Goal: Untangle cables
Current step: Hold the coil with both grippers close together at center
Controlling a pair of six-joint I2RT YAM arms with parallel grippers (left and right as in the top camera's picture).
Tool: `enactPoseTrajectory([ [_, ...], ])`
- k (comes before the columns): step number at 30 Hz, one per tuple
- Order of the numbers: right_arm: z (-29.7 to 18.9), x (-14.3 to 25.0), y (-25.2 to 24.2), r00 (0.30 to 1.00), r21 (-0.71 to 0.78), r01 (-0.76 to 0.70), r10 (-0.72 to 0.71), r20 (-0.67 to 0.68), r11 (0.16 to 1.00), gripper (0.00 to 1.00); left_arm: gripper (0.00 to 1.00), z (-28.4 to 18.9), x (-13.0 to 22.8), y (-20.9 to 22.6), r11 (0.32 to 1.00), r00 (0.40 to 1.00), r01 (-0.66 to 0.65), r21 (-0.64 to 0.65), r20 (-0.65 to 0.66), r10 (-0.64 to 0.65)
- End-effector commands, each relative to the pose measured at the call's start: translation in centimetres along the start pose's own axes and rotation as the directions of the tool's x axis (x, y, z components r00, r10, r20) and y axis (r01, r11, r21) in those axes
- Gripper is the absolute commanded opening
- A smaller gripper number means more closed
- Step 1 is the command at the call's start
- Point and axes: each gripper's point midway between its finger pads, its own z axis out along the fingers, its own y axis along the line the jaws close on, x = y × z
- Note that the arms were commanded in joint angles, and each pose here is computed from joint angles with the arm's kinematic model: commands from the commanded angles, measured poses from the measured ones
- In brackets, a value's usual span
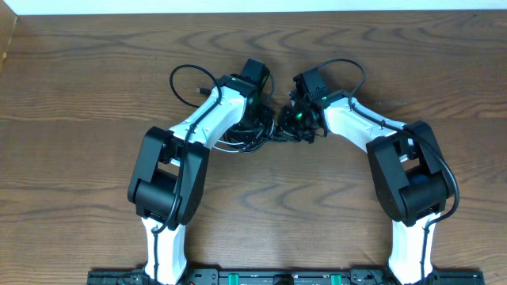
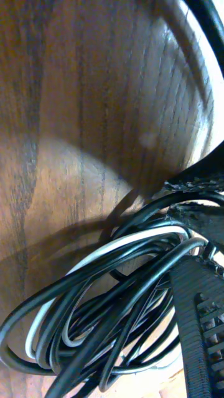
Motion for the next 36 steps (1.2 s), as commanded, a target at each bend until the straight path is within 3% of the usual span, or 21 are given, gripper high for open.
enactPoseTrajectory([
  [1, 1.2, 0.8, -2.6, 0.999, 0.079, -0.037, 0.038, -0.014, 0.996, 0.06, 0.23, 0.6, -0.6, 0.3, 1.000, 1.000, 0.015, -0.021, 0.027, -0.014],
  [4, 1.2, 0.8, -2.6, 0.999, 0.079, -0.037, 0.038, -0.014, 0.996, 0.06, 0.22, 0.6, -0.9, 0.4, 1.000, 0.999, 0.015, -0.027, 0.049, -0.014],
  [8, 1.2, 0.8, -2.6, 0.999, 0.079, -0.037, 0.038, -0.013, 0.996, 0.06, 0.11, 0.6, -1.0, 0.4, 0.999, 0.999, 0.015, -0.028, 0.050, -0.014],
  [13, 1.2, 0.8, -2.6, 0.999, 0.079, -0.037, 0.038, -0.013, 0.996, 0.06, 0.08, 0.6, -1.0, 0.4, 0.999, 0.999, 0.015, -0.028, 0.050, -0.014],
  [28, 1.3, 0.9, -2.6, 0.999, 0.079, -0.035, 0.037, -0.014, 0.996, 0.06, 0.07, 0.3, -0.3, 0.2, 0.999, 0.999, -0.035, -0.013, 0.012, 0.035],
  [36, 1.3, 0.9, -2.6, 0.999, 0.079, -0.029, 0.030, -0.015, 0.996, 0.01, 0.07, -1.1, 0.2, -0.5, 0.999, 0.999, -0.035, 0.033, -0.016, 0.036],
])
